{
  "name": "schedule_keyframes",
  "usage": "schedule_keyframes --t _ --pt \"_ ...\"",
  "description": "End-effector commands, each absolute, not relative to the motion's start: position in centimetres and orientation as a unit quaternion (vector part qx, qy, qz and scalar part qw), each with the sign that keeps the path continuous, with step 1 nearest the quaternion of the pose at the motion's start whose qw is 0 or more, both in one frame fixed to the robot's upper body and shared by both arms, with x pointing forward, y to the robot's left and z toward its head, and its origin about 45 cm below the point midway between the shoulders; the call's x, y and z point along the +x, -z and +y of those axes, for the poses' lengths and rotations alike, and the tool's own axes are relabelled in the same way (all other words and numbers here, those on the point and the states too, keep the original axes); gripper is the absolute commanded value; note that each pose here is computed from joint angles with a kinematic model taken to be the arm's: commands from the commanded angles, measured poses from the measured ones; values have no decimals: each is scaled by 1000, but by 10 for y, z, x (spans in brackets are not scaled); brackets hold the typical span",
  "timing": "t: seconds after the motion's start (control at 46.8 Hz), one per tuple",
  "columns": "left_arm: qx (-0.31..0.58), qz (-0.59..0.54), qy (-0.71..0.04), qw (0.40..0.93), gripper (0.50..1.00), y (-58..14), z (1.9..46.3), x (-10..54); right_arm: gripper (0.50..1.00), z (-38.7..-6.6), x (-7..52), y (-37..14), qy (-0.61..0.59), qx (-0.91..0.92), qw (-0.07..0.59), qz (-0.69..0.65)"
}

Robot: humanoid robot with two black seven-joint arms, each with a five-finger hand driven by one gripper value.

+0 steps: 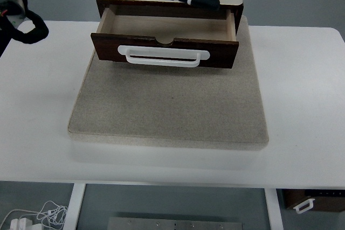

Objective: Close the drawer under the combination cabinet

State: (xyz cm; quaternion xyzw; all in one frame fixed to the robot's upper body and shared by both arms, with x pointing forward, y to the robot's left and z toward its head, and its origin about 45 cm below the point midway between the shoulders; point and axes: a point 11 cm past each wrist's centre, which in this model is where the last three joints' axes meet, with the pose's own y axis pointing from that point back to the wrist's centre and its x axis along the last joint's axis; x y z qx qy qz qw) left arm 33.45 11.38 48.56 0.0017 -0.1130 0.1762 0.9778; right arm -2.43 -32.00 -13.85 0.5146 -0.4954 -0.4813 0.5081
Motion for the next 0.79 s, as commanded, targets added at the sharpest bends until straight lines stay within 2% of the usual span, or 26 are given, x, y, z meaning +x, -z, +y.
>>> schedule_keyframes --t 0.0,0.192,0.449,0.769 --pt "31 -103 -164 981 1000 -465 110 331 952 -320 -24 139 481 515 508 -495" --pt "137 -70 -135 979 1000 -409 108 326 952 -320 -24 139 481 515 508 -495" --pt "251 -91 -101 958 1000 -366 116 319 952 -320 -24 138 481 514 508 -496" --pt "398 -153 -97 899 1000 -319 130 328 952 -320 -24 139 481 515 508 -495"
